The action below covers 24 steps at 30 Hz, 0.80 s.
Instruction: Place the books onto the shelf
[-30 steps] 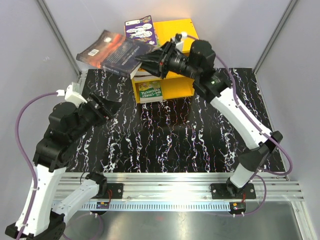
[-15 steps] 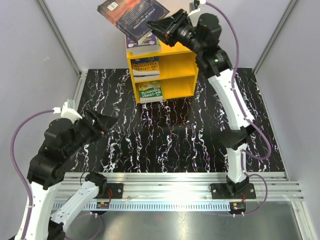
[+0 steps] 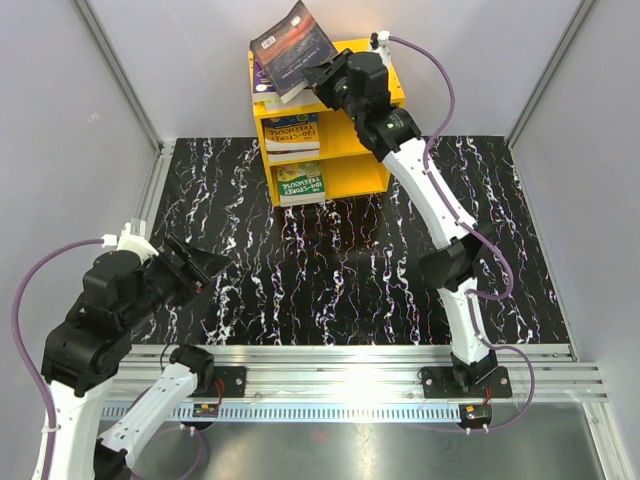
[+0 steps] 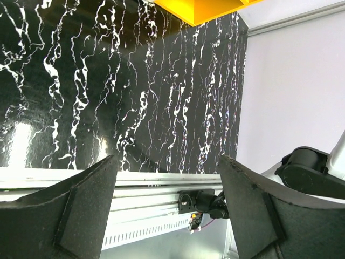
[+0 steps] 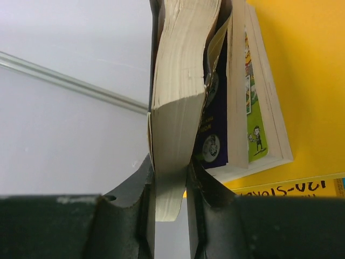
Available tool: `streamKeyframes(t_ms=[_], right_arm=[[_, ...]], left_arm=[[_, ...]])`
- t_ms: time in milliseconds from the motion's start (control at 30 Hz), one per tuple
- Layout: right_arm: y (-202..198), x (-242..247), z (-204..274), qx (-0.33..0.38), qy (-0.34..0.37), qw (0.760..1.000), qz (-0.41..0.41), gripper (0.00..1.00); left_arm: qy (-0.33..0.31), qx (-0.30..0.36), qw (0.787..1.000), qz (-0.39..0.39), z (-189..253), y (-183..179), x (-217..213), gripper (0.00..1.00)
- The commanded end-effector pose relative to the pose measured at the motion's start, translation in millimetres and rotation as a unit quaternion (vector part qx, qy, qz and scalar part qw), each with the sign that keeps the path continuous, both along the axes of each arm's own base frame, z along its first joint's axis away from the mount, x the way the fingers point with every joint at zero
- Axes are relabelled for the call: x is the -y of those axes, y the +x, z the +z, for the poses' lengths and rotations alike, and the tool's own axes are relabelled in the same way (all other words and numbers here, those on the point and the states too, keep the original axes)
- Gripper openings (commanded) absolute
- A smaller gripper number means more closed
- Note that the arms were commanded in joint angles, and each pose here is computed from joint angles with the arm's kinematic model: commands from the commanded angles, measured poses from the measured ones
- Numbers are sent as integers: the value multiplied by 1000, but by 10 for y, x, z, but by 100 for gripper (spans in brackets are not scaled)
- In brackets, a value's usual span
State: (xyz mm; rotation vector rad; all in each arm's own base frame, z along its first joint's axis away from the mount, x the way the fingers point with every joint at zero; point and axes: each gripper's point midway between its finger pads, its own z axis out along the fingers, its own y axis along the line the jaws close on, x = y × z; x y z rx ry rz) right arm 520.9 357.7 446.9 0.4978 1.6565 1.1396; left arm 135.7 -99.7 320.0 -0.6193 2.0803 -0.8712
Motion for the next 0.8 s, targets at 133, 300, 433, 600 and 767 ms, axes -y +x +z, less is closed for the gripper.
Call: streamKeyframes(t_ms=[133, 300, 433, 600, 767], right_arm=[[-376, -74, 920, 125, 53, 988, -73, 0], [-246, -164, 728, 108, 55, 989, -86, 0], [-152, -151, 615, 98, 51, 989, -102, 0], [-14, 40, 501, 75, 59, 987, -130, 0], [19, 99, 527, 73, 71, 986, -131, 0]], left_arm=[[-7, 7, 1000, 1, 61, -84, -27, 77], [-5, 5, 1000, 0, 60, -97, -32, 76], [-2, 7, 1000, 3, 62, -96, -47, 76], [-1, 6, 1000, -2, 57, -78, -25, 76], [-4, 8, 1000, -6, 59, -62, -1, 76]])
